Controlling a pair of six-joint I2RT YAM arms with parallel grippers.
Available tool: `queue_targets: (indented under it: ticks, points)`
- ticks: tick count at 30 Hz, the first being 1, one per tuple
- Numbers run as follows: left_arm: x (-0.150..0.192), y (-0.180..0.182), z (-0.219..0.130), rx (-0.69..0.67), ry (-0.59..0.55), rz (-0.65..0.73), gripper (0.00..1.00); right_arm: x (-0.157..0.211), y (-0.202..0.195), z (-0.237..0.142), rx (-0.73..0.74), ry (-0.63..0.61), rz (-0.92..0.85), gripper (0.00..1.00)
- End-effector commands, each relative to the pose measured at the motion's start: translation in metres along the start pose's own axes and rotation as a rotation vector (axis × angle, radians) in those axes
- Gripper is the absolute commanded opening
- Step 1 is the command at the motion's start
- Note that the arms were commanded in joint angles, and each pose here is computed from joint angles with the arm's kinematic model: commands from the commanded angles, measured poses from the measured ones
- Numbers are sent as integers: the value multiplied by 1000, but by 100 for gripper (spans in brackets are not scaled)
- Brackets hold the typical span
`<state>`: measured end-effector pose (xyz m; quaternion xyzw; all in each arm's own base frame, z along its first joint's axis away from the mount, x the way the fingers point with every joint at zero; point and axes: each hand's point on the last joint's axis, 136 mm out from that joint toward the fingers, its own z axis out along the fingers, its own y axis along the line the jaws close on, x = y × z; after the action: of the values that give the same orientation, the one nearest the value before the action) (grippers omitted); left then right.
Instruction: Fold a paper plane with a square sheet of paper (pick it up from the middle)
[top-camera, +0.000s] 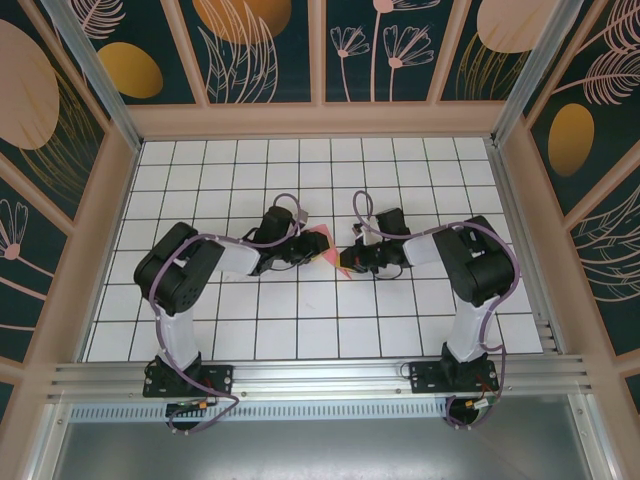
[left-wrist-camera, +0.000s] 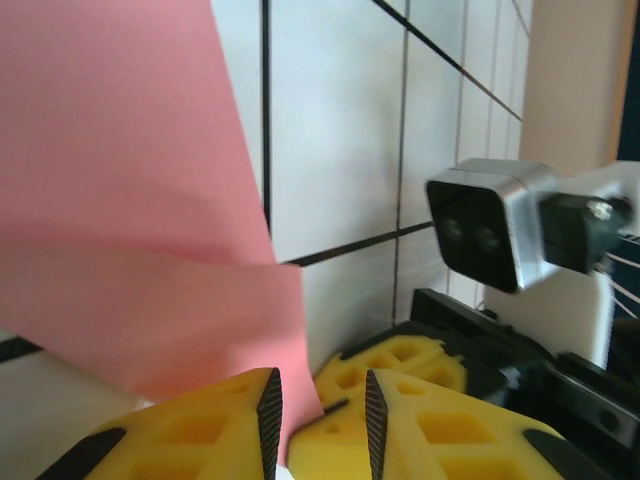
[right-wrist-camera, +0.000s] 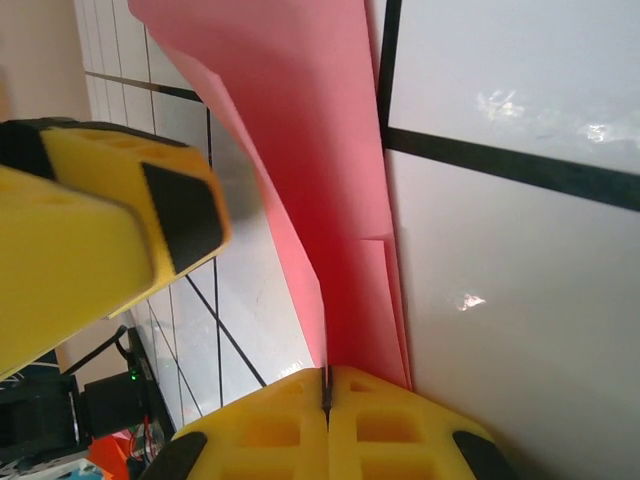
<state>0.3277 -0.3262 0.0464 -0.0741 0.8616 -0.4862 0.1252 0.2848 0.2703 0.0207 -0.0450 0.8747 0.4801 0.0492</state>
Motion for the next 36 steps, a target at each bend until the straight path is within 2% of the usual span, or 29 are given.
queue_targets:
  ticks: [1, 14, 20, 28, 31, 36]
  points:
    - [7, -16, -5, 79, 4, 49, 31, 13, -23, 5, 27, 29, 101, 0]
    - [18, 10, 13, 7, 39, 14, 24, 11, -27, 7, 14, 31, 189, 0]
    - [16, 30, 20, -101, 43, -32, 19, 12, -27, 6, 17, 34, 185, 0]
    - [17, 69, 18, -312, 51, -90, 18, 5, -13, -2, 28, 31, 100, 12]
    - [18, 74, 18, -338, 56, -99, 17, 3, -6, -6, 23, 25, 61, 17]
    - [17, 76, 20, -350, 61, -105, 18, 7, -4, -13, 49, 24, 26, 19]
